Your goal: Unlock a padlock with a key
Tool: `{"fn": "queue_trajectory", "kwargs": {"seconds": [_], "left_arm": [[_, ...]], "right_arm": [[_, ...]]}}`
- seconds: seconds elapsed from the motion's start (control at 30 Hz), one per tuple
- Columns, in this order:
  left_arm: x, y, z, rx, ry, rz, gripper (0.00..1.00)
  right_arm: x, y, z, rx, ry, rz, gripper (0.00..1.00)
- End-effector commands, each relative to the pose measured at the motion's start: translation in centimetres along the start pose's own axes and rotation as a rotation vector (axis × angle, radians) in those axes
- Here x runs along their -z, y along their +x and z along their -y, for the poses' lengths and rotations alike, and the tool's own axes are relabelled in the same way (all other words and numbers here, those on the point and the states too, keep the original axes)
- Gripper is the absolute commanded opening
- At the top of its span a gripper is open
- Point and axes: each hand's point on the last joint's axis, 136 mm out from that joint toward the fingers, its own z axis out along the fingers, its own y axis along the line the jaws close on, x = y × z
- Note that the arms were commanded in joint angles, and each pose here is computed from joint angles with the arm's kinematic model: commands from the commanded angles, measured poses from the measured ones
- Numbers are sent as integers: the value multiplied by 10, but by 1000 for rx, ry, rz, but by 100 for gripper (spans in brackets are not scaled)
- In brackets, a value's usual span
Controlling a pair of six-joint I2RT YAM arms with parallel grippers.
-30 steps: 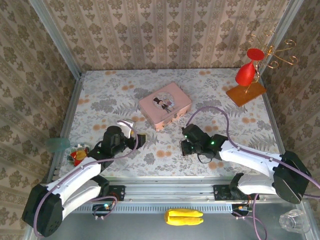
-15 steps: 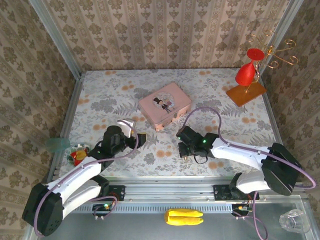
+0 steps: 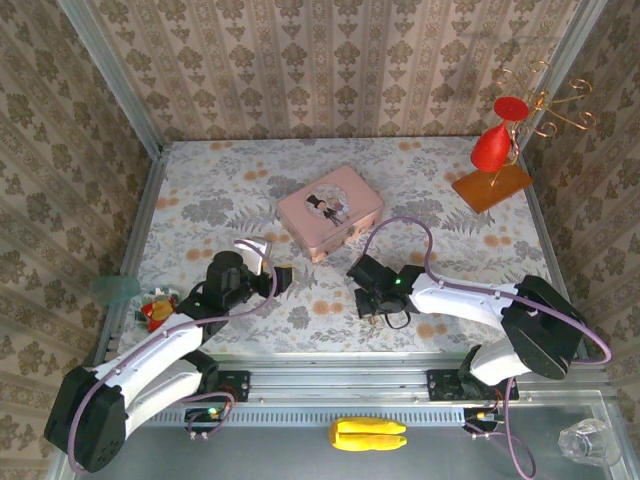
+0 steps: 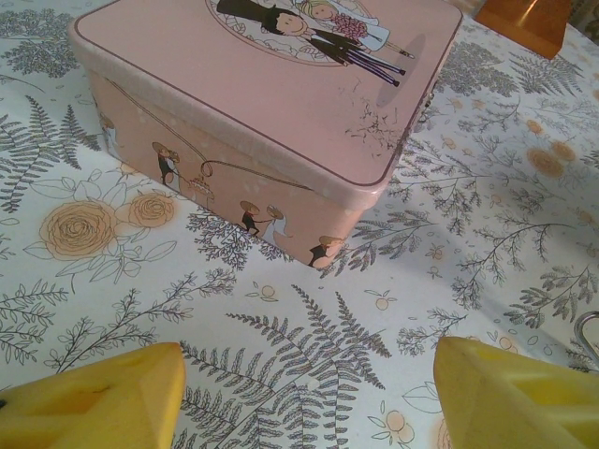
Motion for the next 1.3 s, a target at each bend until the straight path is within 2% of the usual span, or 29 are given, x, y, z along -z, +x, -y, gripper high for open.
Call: {"fn": "queue_trajectory", "kwargs": {"seconds": [0.0,0.27,0.6,0.73,1.0,1.03,1.07,1.2,1.23,1.27], "left_arm": [[-1,1,0,-2,5,6,72],[-2,1,-1,-3,3,5,72],[-3,3,-2,-7,-6,1,72],[-3,2,-3,-10,-11,-1,72],[1,-9,-11,14,-41,48,73],[3,-10,-14,19,-56,55,73],[6,-13,-17,24,-69,66,73],[19,-22,-40,97,-177,113,74],[23,-25,-48,130,-211,126,75],[26,-27,-53,158,-236,135,75]], "right_arm": [[0,0,3,-11,33,-3,11],[7,-3,8,-23,43,28,21],[11,-2,13,-27,57,38,26],[30,-9,20,-7,80,75,31],[86,-49,33,53,119,292,44],[96,-57,39,45,148,342,48],[108,-65,52,10,210,398,59],[144,-83,73,-31,269,590,68],[151,-85,76,-32,265,638,75],[157,-90,76,-37,244,701,88]]}}
